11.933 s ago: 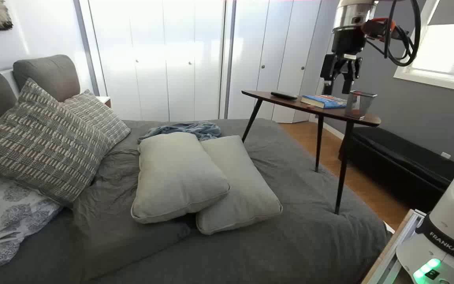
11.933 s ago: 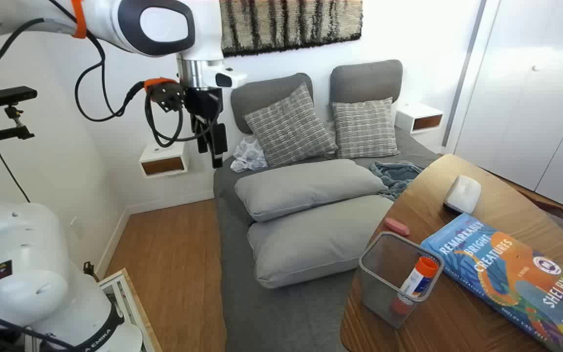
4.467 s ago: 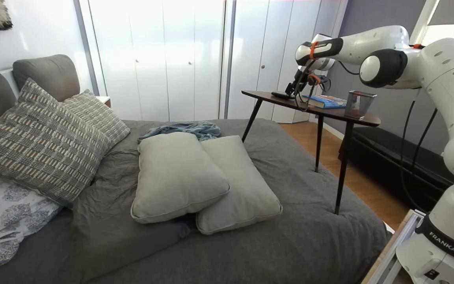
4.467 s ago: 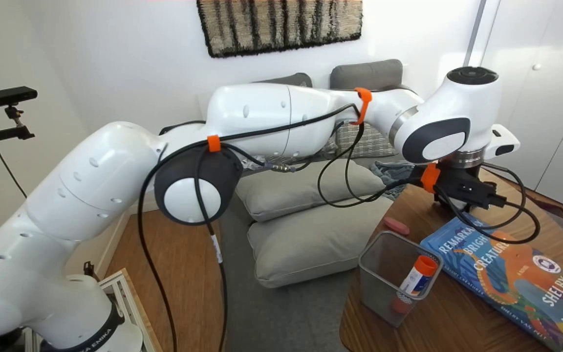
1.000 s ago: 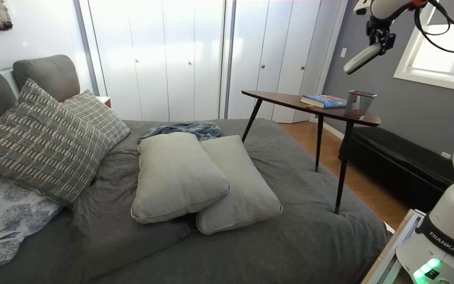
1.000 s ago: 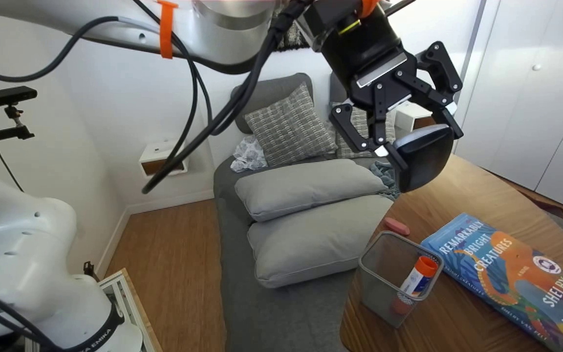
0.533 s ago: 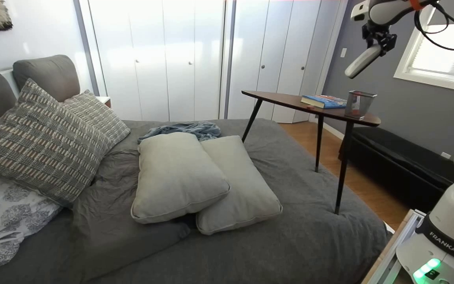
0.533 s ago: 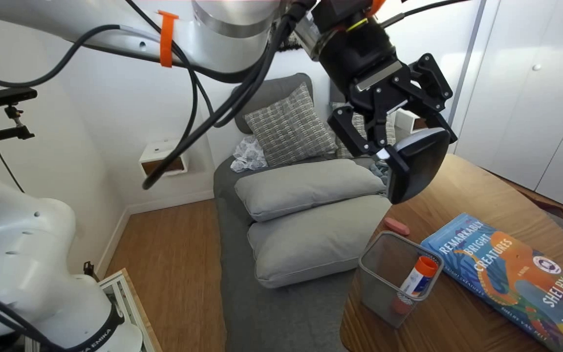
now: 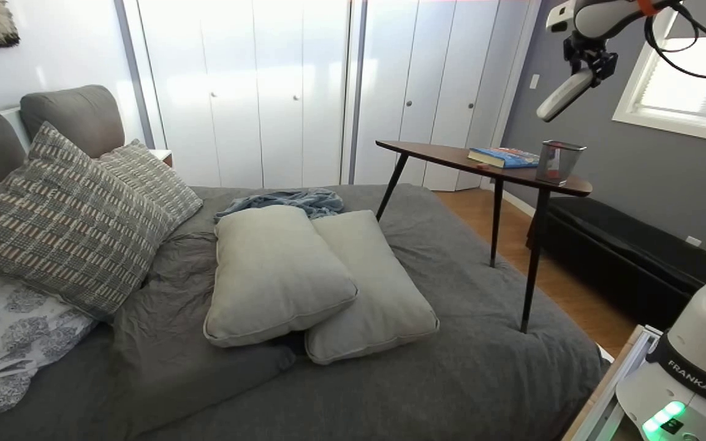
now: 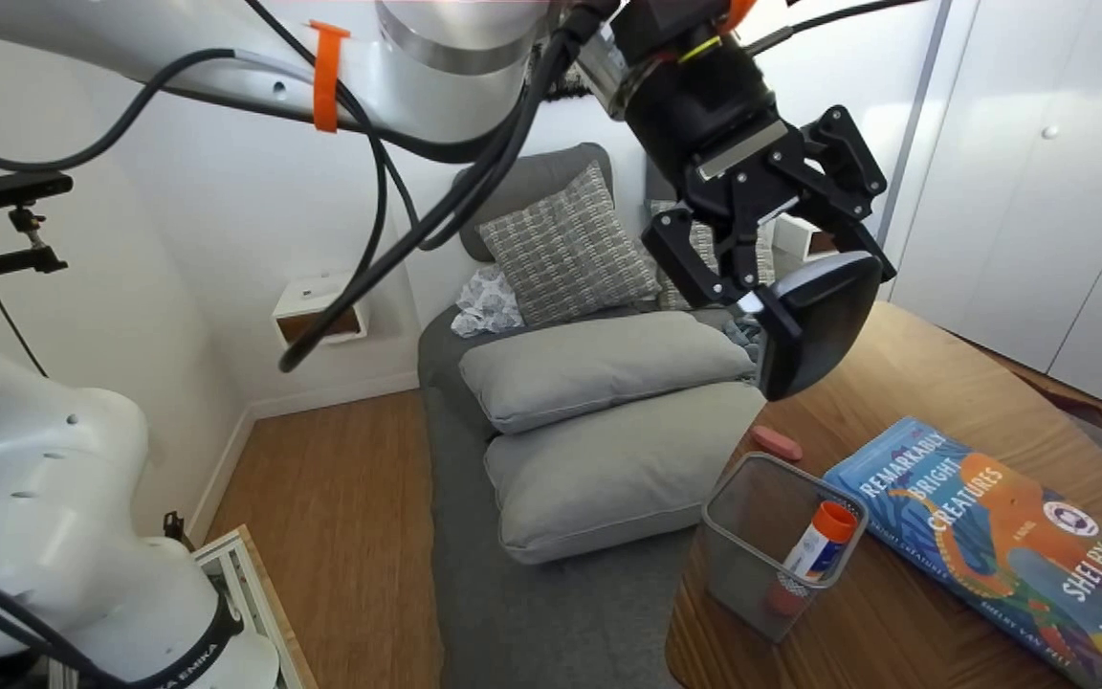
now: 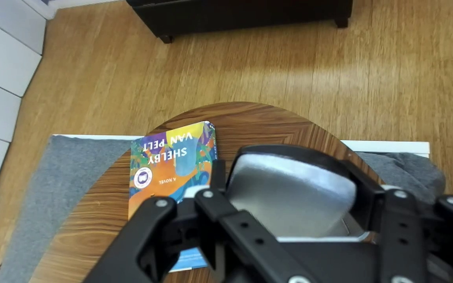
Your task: Put the eyeglass case in the penholder
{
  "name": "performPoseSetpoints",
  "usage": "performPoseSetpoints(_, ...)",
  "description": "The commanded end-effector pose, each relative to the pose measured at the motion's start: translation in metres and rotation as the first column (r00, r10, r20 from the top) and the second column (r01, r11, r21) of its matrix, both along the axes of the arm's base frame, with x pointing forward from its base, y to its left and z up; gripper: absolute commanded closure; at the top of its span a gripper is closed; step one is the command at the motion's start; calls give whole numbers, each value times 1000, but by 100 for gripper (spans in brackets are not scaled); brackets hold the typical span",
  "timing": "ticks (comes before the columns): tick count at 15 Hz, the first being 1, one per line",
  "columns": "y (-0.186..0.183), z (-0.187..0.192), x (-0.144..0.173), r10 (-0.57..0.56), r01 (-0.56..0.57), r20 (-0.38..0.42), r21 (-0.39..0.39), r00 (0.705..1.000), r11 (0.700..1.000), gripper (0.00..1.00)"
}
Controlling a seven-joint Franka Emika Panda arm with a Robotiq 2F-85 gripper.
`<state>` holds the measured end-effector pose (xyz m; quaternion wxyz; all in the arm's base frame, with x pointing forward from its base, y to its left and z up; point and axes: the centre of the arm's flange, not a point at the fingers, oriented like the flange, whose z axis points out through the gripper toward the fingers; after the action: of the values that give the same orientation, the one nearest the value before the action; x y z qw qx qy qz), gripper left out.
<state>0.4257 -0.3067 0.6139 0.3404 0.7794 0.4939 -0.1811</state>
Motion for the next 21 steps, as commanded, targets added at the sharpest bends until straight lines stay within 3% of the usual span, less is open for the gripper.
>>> performPoseSetpoints(1, 1, 3, -2, 4, -4, -13, -34, 1000, 999, 55)
performPoseSetpoints(5, -2, 15, -10, 82, -88, -92, -71, 992, 994, 55)
performPoseSetpoints(10, -6, 12, -13, 237, -255, -254, -41, 938, 966, 55)
performPoseSetpoints(14, -10, 7, -17, 268, -312, -353, -76, 897, 947, 55)
performPoseSetpoints(16, -11, 2, -17, 258, -311, -347, -105, 902, 944, 55)
performPoseSetpoints(21, -4, -24, -18, 261, -343, -422, -132, 869, 930, 55)
